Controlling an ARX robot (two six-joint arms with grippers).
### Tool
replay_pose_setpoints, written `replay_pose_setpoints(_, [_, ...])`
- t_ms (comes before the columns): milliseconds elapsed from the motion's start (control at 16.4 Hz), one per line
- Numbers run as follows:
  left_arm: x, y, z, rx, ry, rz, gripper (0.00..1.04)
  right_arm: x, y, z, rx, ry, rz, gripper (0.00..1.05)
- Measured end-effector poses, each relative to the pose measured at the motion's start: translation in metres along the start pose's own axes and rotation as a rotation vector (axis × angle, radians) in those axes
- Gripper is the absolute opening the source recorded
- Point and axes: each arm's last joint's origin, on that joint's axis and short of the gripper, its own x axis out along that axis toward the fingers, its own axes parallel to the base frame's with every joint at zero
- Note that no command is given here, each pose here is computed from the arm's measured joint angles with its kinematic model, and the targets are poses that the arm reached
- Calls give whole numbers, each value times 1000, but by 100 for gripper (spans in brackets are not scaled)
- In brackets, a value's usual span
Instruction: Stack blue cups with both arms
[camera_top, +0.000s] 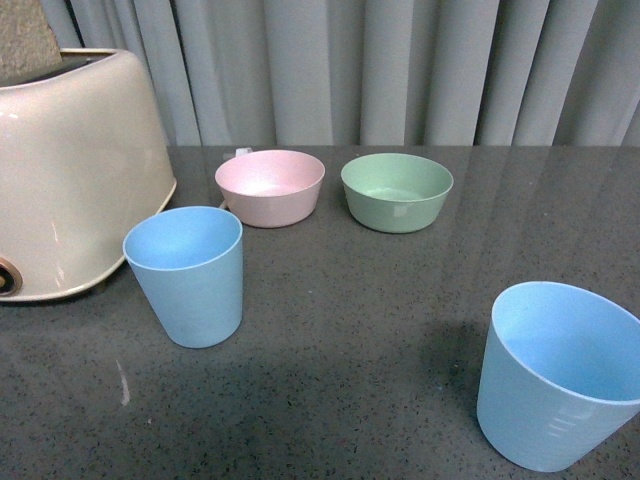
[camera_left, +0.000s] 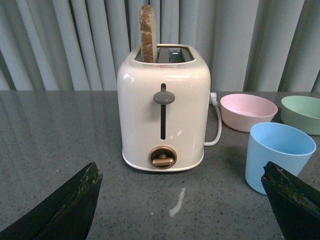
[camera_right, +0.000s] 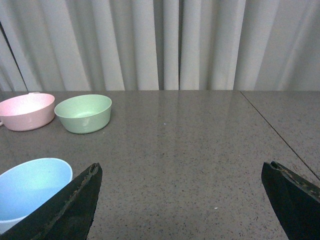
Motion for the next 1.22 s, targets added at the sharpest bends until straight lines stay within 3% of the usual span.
replay_pose_setpoints(427, [0,0,0,0,0,0,98,0,0,0,0,0,0,98])
replay_pose_setpoints(670, [2,1,1,17,117,78,98,0,0,0,0,0,0,98])
replay_pose_setpoints(975, [4,6,41,17,-7,48,98,0,0,0,0,0,0,98])
replay_pose_setpoints(1219, [59,-7,91,64,-76,-94,98,0,0,0,0,0,0,98])
